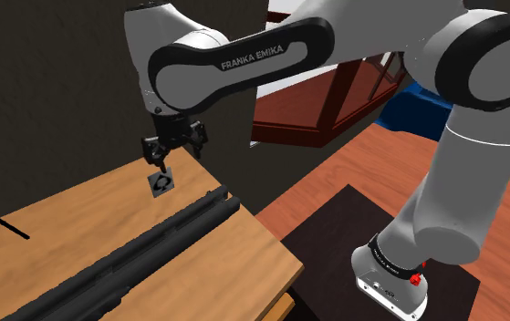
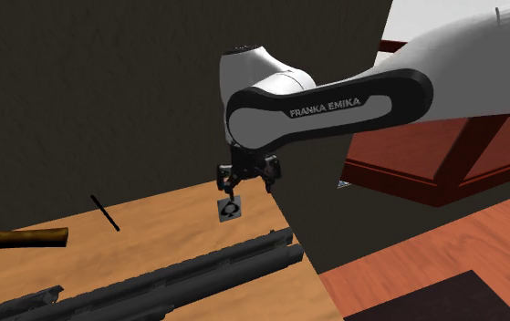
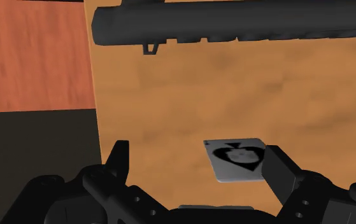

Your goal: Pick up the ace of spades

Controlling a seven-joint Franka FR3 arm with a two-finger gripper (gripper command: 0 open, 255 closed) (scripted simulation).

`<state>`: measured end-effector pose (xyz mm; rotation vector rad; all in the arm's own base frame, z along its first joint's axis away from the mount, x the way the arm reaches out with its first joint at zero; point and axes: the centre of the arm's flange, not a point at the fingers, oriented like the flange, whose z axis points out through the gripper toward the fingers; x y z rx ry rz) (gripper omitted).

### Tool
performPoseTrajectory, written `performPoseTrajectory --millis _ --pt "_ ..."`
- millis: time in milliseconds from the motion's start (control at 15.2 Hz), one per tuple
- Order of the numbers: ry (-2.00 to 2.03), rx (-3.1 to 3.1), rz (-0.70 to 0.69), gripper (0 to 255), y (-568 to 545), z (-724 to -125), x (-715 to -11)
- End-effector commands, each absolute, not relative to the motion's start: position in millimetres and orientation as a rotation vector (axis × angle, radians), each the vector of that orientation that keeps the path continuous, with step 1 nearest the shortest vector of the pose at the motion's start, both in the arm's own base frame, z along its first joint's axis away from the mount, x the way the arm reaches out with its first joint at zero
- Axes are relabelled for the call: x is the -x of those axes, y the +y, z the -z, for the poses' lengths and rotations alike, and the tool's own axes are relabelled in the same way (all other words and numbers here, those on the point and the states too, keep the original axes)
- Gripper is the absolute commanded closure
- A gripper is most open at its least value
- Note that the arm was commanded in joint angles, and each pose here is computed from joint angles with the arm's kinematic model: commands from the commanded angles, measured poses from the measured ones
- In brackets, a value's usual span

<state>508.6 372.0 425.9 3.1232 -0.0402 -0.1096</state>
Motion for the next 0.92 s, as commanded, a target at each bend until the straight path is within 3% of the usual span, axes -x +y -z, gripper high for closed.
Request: performPoseTrajectory --millis 0,792,858 --pt "-0.049 -3.127 0.127 0 395.6 -419.7 -521.1" --pt "-0.058 -3.131 0.146 0 421.0 -367.8 -534.2" --pt "-0.058 -3.131 0.146 255 420.9 -368.1 -534.3"
